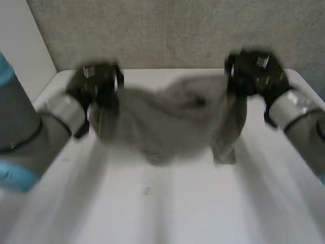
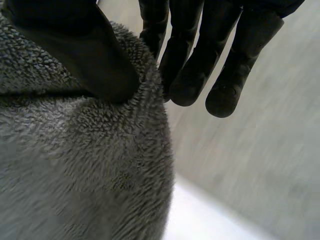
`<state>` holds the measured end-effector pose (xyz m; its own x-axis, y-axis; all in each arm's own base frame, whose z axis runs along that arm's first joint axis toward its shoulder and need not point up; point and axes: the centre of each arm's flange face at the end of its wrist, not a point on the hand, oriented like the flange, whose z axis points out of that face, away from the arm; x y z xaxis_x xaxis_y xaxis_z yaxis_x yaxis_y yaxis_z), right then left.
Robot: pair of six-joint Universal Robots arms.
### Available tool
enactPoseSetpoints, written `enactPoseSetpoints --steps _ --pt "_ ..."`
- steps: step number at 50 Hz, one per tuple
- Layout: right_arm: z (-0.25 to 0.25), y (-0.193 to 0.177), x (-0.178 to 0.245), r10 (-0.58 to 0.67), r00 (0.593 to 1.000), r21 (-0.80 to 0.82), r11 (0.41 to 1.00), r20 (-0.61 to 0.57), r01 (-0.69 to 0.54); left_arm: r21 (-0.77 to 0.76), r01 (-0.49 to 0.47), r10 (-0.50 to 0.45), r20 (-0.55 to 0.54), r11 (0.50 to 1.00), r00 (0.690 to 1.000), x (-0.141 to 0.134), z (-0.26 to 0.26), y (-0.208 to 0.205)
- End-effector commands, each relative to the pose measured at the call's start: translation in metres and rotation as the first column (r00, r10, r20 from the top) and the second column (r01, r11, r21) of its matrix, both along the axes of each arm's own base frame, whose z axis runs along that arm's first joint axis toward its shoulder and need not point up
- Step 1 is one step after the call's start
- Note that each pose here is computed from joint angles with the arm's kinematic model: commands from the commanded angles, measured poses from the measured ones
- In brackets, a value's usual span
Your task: Fold the towel.
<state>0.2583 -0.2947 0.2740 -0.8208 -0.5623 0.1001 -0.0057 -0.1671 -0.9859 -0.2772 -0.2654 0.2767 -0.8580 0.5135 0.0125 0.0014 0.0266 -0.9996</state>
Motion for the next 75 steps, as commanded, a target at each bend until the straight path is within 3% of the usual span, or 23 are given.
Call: enactPoseSetpoints --steps 1,6,8,9,11,14,15,19,21,27,36,42,47,55,57,58,60,61,63,75 --pt "0.080 -0.035 0.003 0.053 0.941 -0.347 0.935 0.334 0.070 -0.326 -0.024 -0.031 -0.163 0.945 0.986 -0.015 0.088 -0.023" --pt "0.072 -0.034 0.003 0.030 0.948 -0.301 0.951 0.316 0.070 -0.296 -0.014 -0.033 -0.153 0.955 0.988 -0.013 0.081 -0.016" --pt "0.043 -0.031 0.002 -0.017 0.965 -0.144 0.988 0.262 0.057 -0.189 0.004 -0.023 -0.097 0.982 0.995 -0.011 0.042 -0.009" --pt "0.043 -0.031 0.002 -0.018 0.965 -0.143 0.988 0.261 0.057 -0.188 0.004 -0.023 -0.097 0.982 0.995 -0.011 0.042 -0.008" --pt "0.003 -0.026 0.001 -0.062 0.985 0.051 0.997 0.160 0.054 -0.064 0.019 -0.021 -0.032 0.998 0.999 -0.008 -0.003 0.003" --pt "-0.021 -0.023 0.001 -0.073 0.993 0.147 0.987 0.090 0.060 0.062 0.033 -0.035 0.028 0.998 0.999 -0.004 -0.046 0.019" --pt "-0.041 -0.019 0.000 -0.069 0.997 0.221 0.973 0.015 0.064 0.062 0.033 -0.035 0.028 0.997 0.999 -0.004 -0.047 0.019" --pt "-0.095 -0.001 -0.003 0.001 0.978 0.371 0.925 -0.208 0.079 0.224 0.036 -0.060 0.099 0.974 0.993 0.000 -0.099 0.038" --pt "-0.106 0.004 -0.006 0.019 0.964 0.397 0.913 -0.266 0.092 0.262 0.037 -0.070 0.117 0.964 0.991 0.001 -0.110 0.045" --pt "-0.114 0.014 -0.013 0.042 0.930 0.412 0.903 -0.366 0.121 0.342 0.058 -0.117 0.155 0.938 0.981 0.002 -0.129 0.069" --pt "-0.082 0.020 -0.017 0.017 0.935 0.367 0.922 -0.355 0.122 0.384 0.063 -0.140 0.176 0.921 0.974 0.010 -0.125 0.091" --pt "-0.050 0.027 -0.009 0.011 0.948 0.285 0.955 -0.317 0.084 0.411 0.062 -0.160 0.207 0.910 0.965 0.016 -0.125 0.105" --pt "-0.032 0.046 0.022 0.104 0.945 0.231 0.972 -0.309 -0.031 0.407 0.073 -0.181 0.234 0.911 0.955 0.018 -0.125 0.113" --pt "-0.033 0.061 0.063 0.258 0.876 0.265 0.951 -0.407 -0.158 0.383 0.047 -0.156 0.260 0.923 0.953 0.025 -0.122 0.111" --pt "-0.041 0.066 0.079 0.316 0.805 0.249 0.944 -0.502 -0.216 0.376 0.039 -0.145 0.258 0.926 0.955 0.026 -0.120 0.109" --pt "-0.041 0.066 0.079 0.317 0.805 0.249 0.944 -0.502 -0.216 0.376 0.038 -0.144 0.258 0.926 0.955 0.026 -0.120 0.109" --pt "-0.050 0.065 0.091 0.349 0.735 0.213 0.937 -0.582 -0.276 0.365 0.027 -0.127 0.252 0.931 0.959 0.030 -0.116 0.107" --pt "-0.050 0.065 0.091 0.349 0.734 0.213 0.937 -0.582 -0.276 0.365 0.027 -0.127 0.252 0.931 0.959 0.030 -0.116 0.107" --pt "-0.059 0.058 0.101 0.378 0.686 0.182 0.922 -0.622 -0.342 0.361 0.015 -0.112 0.250 0.932 0.962 0.035 -0.115 0.108" --pt "-0.094 0.046 0.123 0.470 0.605 0.174 0.859 -0.643 -0.482 0.384 -0.025 -0.081 0.258 0.923 0.963 0.046 -0.120 0.108"
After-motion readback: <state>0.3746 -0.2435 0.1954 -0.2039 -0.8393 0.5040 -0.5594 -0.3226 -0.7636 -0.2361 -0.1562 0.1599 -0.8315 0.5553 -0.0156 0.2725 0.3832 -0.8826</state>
